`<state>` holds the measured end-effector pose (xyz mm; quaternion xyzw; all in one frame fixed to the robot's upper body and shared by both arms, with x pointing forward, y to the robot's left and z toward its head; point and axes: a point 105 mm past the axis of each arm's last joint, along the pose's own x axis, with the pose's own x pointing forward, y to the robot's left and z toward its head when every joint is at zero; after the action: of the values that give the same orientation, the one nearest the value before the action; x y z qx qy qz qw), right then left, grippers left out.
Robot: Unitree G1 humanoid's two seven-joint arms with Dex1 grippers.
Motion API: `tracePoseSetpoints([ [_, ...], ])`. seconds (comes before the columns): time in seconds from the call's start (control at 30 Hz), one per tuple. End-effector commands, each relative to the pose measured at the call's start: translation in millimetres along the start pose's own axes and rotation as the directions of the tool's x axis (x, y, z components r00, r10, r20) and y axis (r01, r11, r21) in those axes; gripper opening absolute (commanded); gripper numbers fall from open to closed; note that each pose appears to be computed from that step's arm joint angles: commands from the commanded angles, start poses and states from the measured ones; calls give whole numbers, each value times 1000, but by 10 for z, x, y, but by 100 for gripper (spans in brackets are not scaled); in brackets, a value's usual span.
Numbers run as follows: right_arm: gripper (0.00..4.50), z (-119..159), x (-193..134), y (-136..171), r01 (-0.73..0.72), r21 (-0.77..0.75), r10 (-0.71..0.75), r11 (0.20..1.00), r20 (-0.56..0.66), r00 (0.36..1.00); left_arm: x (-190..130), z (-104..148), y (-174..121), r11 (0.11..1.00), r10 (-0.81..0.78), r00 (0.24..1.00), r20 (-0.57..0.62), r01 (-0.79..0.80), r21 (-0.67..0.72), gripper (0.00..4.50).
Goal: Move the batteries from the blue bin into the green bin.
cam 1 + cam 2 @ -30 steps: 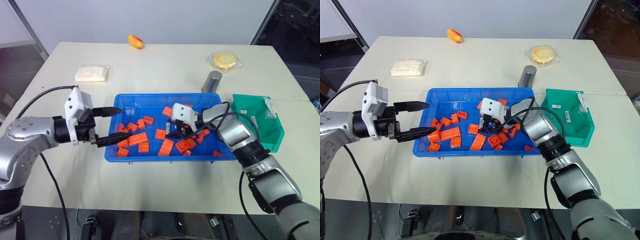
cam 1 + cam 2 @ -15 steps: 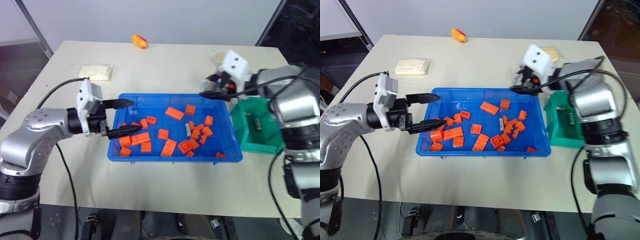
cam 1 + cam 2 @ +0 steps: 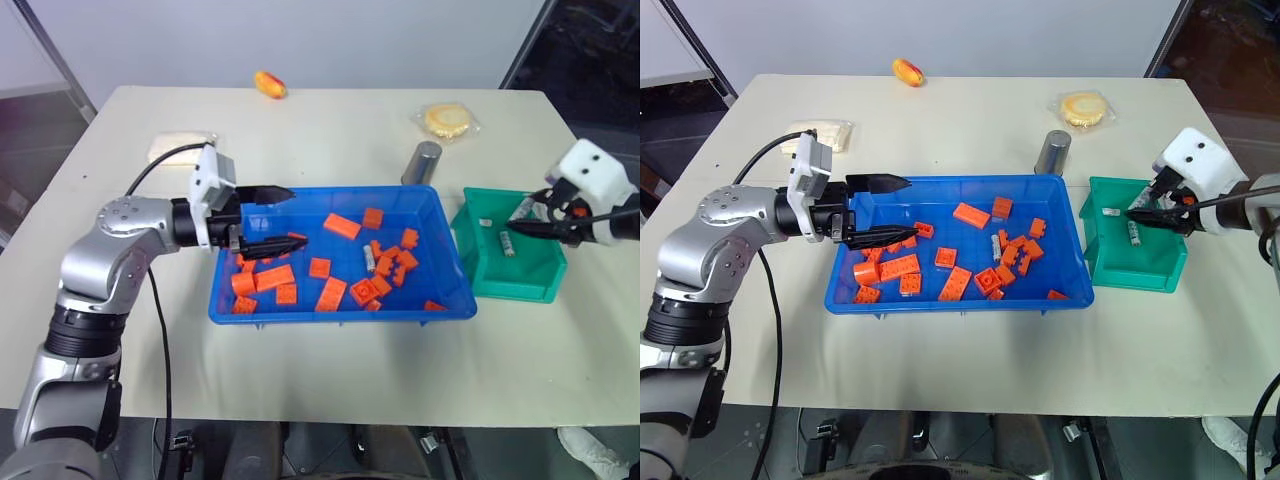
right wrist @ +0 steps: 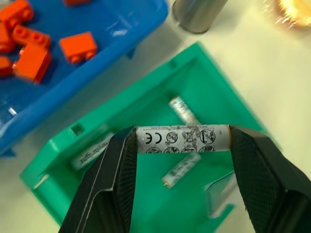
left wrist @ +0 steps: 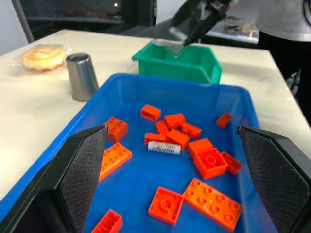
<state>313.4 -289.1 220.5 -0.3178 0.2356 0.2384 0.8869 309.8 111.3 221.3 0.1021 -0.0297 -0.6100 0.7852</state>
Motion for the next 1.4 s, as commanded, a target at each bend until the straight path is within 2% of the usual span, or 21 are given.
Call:
tracePoseSetpoints([
  [0.03, 364, 32, -139, -90, 49, -13, -49, 999, 21, 999, 6, 106, 17, 998, -7, 1000, 12, 7, 56, 450],
  [0.07, 417, 0, -146, -89, 45, -15, -45, 999, 19, 999, 3, 106, 22, 998, -5, 1000, 13, 4, 57, 450],
  [0.1, 448, -25, -153, -104, 52, -19, -52, 998, 14, 999, -4, 115, 21, 998, -2, 1000, 15, 2, 58, 450],
  [0.2, 448, 14, -163, -196, 104, -42, -104, 994, 15, 994, -24, 132, 20, 998, 5, 1000, 17, -6, 61, 450],
  [0.3, 448, 200, -126, -211, 114, -62, -110, 991, 76, 991, -51, 125, 32, 998, 20, 1000, 9, -20, 64, 450],
  [0.4, 448, 581, -3, 18, -4, 1, 4, 1000, 237, 972, -91, 117, 42, 997, 40, 999, 5, -40, 63, 450],
  [0.47, 448, 709, 57, 173, -78, 13, 71, 997, 284, 956, -105, 112, 42, 997, 50, 999, 4, -50, 61, 450],
  [0.57, 448, 814, 300, 631, -265, 20, 244, 964, 326, 913, -148, 73, 20, 996, 74, 997, -2, -74, 49, 450],
  [0.73, 448, 823, 589, 1060, -425, 95, 371, 900, 345, 862, -182, 15, -21, 994, 99, 995, -15, -98, 40, 450],
  [0.93, 448, 796, 792, 1332, -514, 174, 439, 840, 339, 832, -202, -9, -79, 993, 117, 993, -16, -117, 25, 450],
  [1.17, 448, 787, 946, 1471, -559, 175, 494, 811, 306, 813, -221, -30, -111, 991, 137, 990, -21, -136, 16, 450],
  [1.4, 448, 691, 1092, 1469, -519, 157, 480, 840, 230, 847, -217, -40, -123, 989, 148, 989, -18, -148, 13, 450],
])
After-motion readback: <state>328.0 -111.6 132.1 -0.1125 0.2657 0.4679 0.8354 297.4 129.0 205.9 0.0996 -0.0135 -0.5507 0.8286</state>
